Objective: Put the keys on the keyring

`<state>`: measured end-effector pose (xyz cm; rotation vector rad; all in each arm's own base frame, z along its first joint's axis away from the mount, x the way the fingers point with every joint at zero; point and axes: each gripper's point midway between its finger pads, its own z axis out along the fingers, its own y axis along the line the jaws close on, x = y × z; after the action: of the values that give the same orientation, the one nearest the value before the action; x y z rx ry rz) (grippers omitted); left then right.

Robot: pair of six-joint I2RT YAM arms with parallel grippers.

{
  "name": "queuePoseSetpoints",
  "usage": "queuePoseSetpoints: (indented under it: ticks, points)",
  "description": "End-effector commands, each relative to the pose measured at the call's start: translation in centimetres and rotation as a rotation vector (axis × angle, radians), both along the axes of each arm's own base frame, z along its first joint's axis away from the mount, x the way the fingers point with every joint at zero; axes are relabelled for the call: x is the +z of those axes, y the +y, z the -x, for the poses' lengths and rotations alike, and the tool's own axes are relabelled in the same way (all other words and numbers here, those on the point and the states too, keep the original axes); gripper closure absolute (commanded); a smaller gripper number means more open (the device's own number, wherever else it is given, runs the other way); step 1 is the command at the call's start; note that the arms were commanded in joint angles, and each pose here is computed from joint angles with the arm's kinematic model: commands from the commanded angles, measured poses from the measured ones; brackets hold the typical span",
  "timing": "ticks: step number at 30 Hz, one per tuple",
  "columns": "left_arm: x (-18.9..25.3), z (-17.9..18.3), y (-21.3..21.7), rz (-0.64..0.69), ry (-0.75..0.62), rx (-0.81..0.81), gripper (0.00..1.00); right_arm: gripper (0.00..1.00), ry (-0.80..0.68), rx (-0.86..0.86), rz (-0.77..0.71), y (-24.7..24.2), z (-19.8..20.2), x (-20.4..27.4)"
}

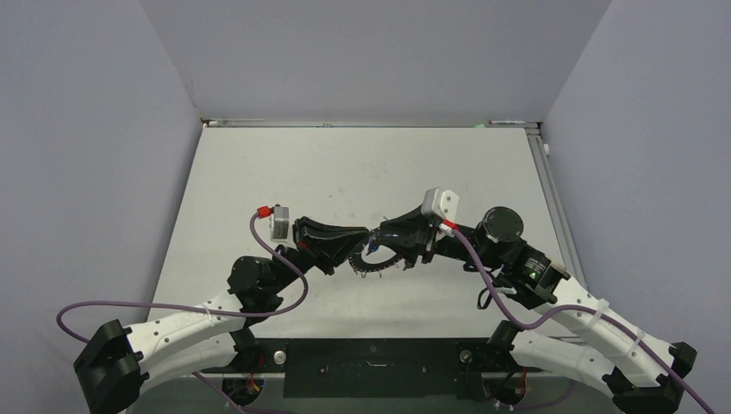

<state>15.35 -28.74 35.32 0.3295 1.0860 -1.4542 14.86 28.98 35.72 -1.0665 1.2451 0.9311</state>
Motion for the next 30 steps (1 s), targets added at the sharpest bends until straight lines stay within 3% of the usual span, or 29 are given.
queuePoseSetpoints:
  ticks: [1, 14, 23, 30]
  points:
    - [3.1, 1.2, 1.1, 0.089, -0.070, -0.016, 1.00, 0.71, -0.027, 0.013, -0.056, 0.5, -0.1, 1.6]
    - [2.7, 1.2, 0.9, 0.076, -0.074, -0.016, 1.00, 0.80, -0.011, 0.049, -0.038, 1.5, -0.1, 1.0]
    - [2.4, 1.2, 0.8, 0.062, -0.079, -0.017, 1.00, 0.94, 0.002, 0.062, -0.032, 1.7, -0.1, 0.8]
    - [1.9, 1.1, 0.8, 0.038, -0.081, -0.002, 1.00, 0.95, 0.070, 0.106, 0.024, 2.5, 0.3, -0.1]
